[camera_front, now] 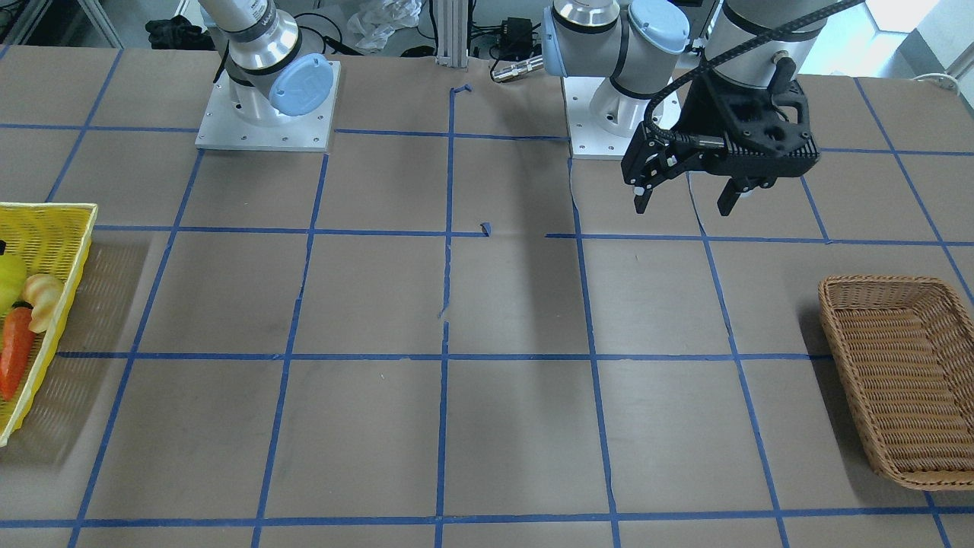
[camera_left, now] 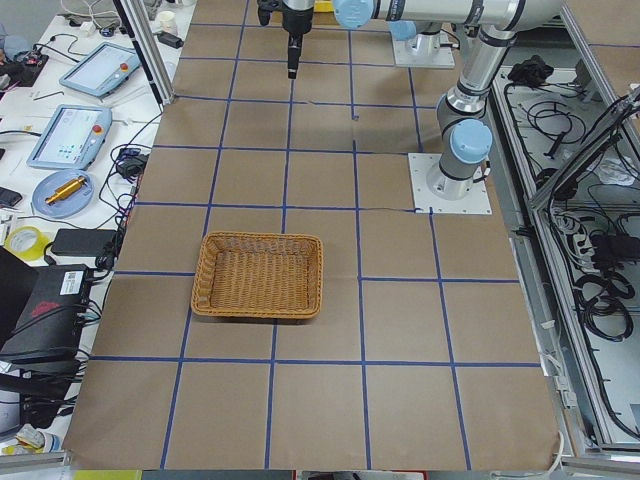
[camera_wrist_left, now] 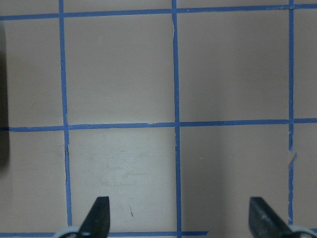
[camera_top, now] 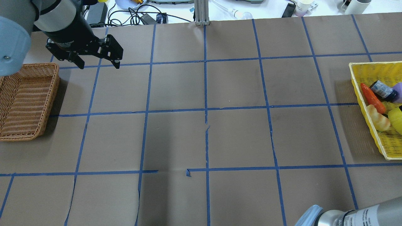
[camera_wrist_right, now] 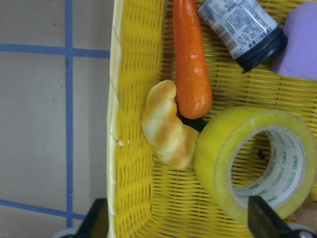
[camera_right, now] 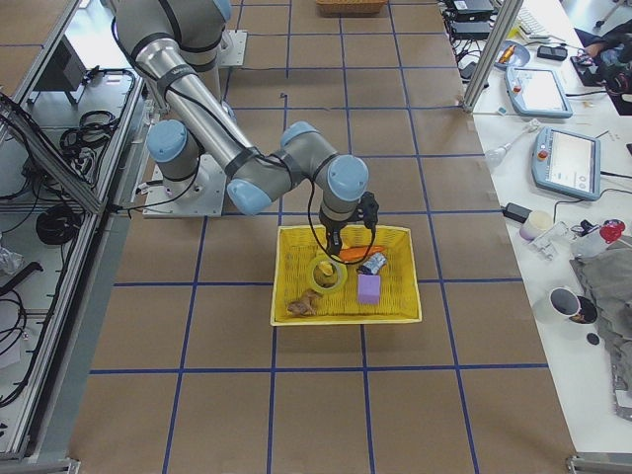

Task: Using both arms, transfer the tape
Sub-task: 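Reach the right gripper into the yellow basket and grasp the yellow tape roll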

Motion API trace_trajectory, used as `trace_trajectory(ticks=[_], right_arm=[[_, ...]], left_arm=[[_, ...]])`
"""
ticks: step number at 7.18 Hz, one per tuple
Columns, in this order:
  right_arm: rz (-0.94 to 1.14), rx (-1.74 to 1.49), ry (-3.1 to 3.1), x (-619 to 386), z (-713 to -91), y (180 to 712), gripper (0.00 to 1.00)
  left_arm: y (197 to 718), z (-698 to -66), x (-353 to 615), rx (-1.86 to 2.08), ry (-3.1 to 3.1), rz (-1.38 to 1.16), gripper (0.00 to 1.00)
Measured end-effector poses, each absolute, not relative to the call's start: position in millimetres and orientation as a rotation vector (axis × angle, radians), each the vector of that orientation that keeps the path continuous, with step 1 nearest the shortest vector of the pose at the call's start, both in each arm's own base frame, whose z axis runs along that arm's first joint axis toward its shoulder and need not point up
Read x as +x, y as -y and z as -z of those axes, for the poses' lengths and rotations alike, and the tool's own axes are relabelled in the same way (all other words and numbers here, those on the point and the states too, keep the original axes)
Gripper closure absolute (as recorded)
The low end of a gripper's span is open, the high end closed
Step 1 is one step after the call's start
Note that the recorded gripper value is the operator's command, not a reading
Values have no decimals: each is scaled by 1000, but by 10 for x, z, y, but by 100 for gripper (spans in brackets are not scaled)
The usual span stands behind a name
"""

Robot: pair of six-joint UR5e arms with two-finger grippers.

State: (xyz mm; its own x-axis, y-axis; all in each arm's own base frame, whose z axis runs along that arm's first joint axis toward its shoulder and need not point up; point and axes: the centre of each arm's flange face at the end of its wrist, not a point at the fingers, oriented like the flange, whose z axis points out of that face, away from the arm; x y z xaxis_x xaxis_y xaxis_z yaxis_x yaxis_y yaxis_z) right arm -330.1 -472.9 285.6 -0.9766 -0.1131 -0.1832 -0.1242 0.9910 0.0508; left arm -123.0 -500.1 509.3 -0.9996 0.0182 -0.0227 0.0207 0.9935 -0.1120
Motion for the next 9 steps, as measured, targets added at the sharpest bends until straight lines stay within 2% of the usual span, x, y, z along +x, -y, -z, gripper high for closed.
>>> trace_trajectory(ticks=[1, 2, 3, 4, 5, 9], right_arm=[[-88, -170, -2927, -3412, -2670, 4714, 0], [-90, -162, -2907, -3465, -2541, 4710, 16], [-98, -155, -2891, -3497, -2430, 4714, 63], [-104, -150, -2883, -3519, -2352, 4720, 91], [-106, -146, -2882, -3528, -2317, 4724, 100], [-107, -132, -2915, -3502, -2555, 4712, 100]], left_arm=[[5001, -5093, -1230, 30, -3115, 175, 0], [5001, -5093, -1231, 30, -3115, 175, 0], [5001, -5092, -1232, 31, -3115, 175, 0], [5000, -5091, -1234, 31, -3116, 175, 0], [5000, -5088, -1235, 32, -3116, 174, 0], [5000, -5090, -1235, 31, -3116, 175, 0]])
